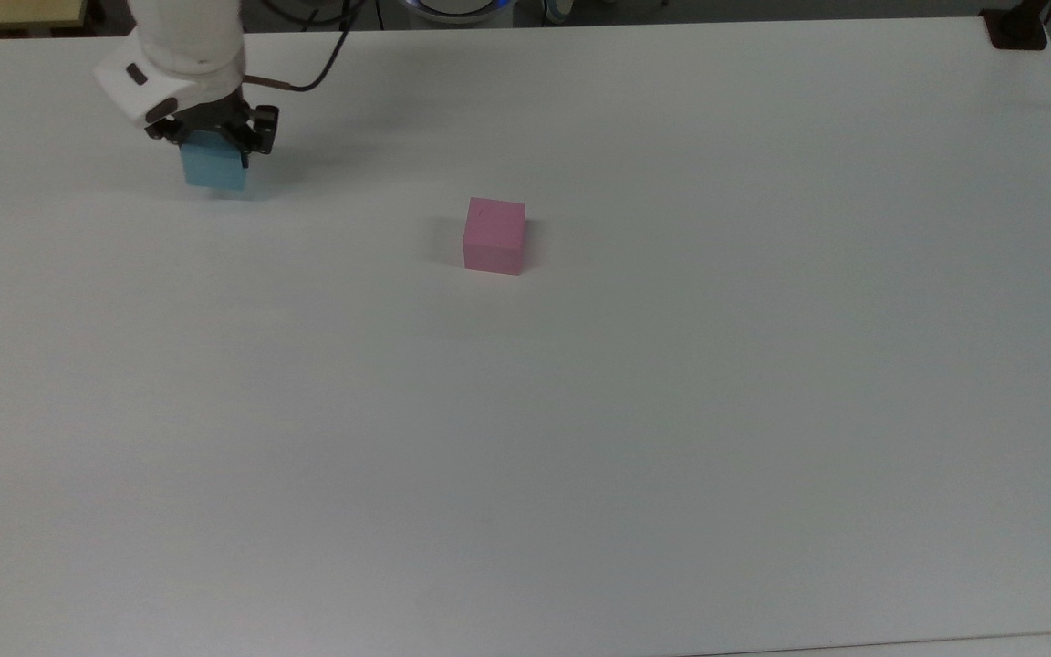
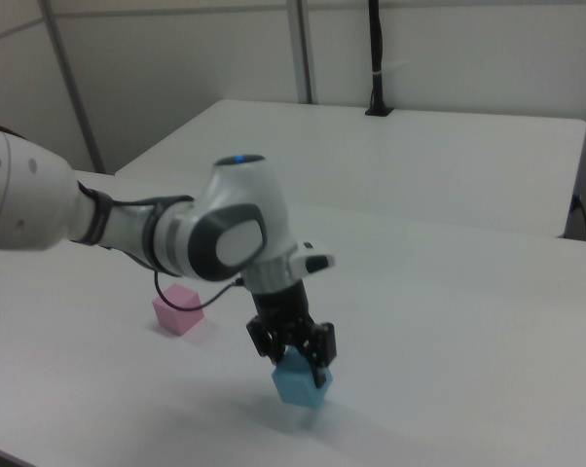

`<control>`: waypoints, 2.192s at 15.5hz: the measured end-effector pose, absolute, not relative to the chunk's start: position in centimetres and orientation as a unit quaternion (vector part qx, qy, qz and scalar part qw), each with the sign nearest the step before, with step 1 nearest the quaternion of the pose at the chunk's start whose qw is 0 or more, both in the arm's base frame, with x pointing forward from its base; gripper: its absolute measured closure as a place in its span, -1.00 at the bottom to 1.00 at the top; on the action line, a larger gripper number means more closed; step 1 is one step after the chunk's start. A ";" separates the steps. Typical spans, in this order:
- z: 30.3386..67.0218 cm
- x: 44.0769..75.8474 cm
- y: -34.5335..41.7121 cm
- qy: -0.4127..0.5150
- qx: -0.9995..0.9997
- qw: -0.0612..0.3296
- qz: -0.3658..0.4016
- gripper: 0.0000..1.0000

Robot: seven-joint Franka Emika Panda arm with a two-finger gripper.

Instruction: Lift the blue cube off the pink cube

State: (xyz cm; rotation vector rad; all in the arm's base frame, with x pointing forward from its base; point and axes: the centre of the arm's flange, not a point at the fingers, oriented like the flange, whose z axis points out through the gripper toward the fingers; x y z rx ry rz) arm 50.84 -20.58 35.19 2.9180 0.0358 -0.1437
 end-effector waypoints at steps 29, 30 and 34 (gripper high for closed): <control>66.3 52.0 -7.4 -0.112 0.992 -0.056 -0.022 -1.00; 66.4 52.0 -7.0 -0.103 0.993 -0.054 -0.017 -1.00; 66.8 53.2 -7.5 -0.047 0.998 -0.036 0.030 -1.00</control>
